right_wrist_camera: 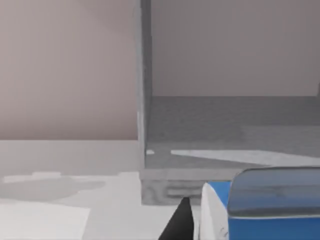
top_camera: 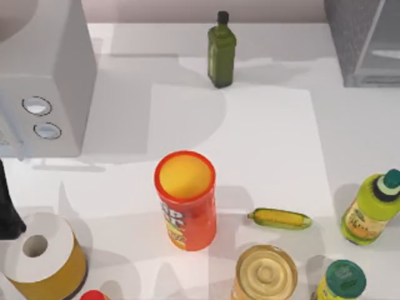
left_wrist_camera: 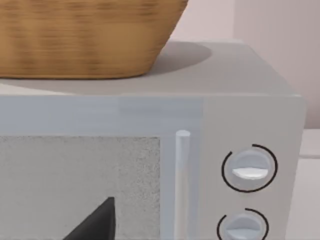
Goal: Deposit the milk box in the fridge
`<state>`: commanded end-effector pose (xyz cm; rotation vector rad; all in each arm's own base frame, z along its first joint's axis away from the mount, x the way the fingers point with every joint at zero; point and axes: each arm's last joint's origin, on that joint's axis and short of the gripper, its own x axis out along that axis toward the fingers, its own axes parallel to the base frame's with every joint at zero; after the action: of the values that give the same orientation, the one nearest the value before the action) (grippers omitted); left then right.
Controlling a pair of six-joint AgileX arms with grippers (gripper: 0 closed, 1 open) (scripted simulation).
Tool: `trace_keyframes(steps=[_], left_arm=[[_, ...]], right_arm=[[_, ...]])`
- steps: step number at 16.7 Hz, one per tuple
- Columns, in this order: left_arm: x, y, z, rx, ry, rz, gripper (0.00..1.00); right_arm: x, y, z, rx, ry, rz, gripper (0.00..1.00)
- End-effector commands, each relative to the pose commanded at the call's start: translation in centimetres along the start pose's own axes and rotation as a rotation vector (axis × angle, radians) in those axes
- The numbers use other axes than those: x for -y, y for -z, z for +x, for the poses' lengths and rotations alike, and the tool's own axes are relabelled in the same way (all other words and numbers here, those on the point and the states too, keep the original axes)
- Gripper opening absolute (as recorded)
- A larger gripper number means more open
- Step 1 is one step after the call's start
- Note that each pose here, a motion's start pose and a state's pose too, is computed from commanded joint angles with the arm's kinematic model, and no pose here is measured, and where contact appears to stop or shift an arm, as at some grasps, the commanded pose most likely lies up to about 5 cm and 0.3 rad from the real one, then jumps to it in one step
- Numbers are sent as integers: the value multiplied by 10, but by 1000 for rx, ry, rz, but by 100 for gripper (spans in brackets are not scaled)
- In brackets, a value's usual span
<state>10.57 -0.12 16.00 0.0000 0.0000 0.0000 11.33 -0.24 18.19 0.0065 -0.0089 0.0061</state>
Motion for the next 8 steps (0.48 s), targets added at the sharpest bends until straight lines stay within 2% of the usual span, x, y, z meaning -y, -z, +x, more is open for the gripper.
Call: trace_keyframes(steps=[4,8], left_arm=[[0,0,0,0,0,0,100],[0,0,0,0,0,0,100]], right_arm=[[4,-32,28,-9,-7,6,0],[15,-53,85,-33,-12,12,0]])
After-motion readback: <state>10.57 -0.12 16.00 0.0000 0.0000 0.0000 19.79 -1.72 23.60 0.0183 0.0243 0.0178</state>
